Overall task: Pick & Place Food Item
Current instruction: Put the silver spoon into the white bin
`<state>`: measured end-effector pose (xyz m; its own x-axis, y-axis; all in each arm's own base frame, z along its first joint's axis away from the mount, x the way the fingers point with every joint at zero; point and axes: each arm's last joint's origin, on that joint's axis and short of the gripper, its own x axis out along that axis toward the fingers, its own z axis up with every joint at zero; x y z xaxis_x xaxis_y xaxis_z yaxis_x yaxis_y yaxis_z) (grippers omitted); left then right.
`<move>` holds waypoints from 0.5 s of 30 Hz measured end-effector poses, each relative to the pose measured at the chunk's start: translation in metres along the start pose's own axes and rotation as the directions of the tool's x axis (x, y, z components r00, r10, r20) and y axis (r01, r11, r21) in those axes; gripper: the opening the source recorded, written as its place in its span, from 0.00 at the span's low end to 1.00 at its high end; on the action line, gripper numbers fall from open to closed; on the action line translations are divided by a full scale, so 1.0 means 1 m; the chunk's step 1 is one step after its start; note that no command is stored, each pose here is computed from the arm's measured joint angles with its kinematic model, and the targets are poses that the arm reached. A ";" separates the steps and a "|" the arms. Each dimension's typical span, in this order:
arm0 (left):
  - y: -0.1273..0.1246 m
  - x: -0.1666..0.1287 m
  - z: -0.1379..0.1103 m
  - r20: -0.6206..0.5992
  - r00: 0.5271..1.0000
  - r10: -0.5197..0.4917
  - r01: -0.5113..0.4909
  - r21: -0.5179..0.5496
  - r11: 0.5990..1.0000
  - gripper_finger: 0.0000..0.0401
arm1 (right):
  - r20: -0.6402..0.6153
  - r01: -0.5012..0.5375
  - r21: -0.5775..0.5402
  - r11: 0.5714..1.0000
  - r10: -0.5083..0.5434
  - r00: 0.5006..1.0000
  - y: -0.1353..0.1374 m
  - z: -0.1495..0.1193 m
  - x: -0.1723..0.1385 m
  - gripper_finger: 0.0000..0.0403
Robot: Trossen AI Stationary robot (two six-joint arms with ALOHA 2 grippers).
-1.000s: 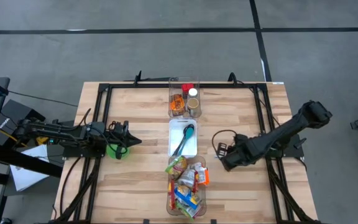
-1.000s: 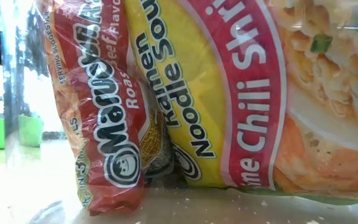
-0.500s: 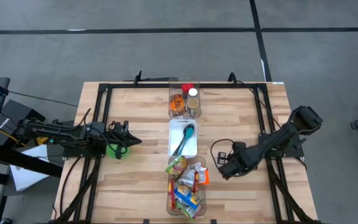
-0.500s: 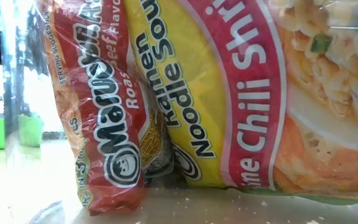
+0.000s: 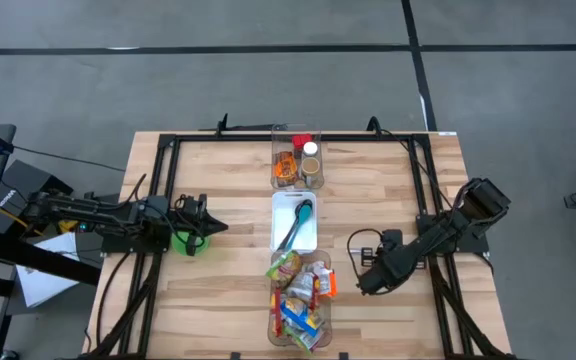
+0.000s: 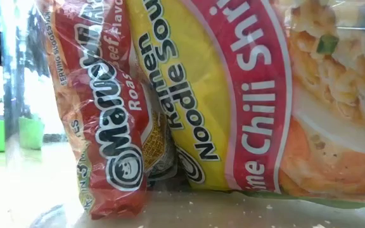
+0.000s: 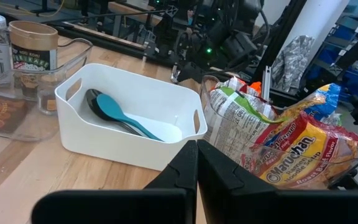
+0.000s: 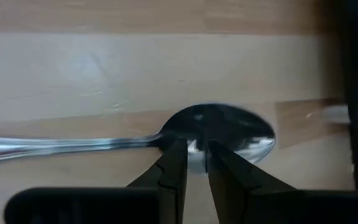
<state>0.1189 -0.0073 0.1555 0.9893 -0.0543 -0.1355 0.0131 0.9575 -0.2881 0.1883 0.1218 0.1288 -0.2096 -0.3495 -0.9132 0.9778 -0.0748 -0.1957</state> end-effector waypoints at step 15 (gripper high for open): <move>0.000 0.000 0.001 0.012 1.000 -0.004 0.004 0.000 1.000 0.00 | 0.088 0.021 -0.011 1.000 -0.020 0.996 0.005 0.004 0.013 0.14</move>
<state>0.1191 -0.0073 0.1567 0.9909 -0.0549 -0.1232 0.0171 0.9572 -0.2888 0.1907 0.1129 0.1170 -0.2282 -0.4291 -0.8739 0.9731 -0.0715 -0.2190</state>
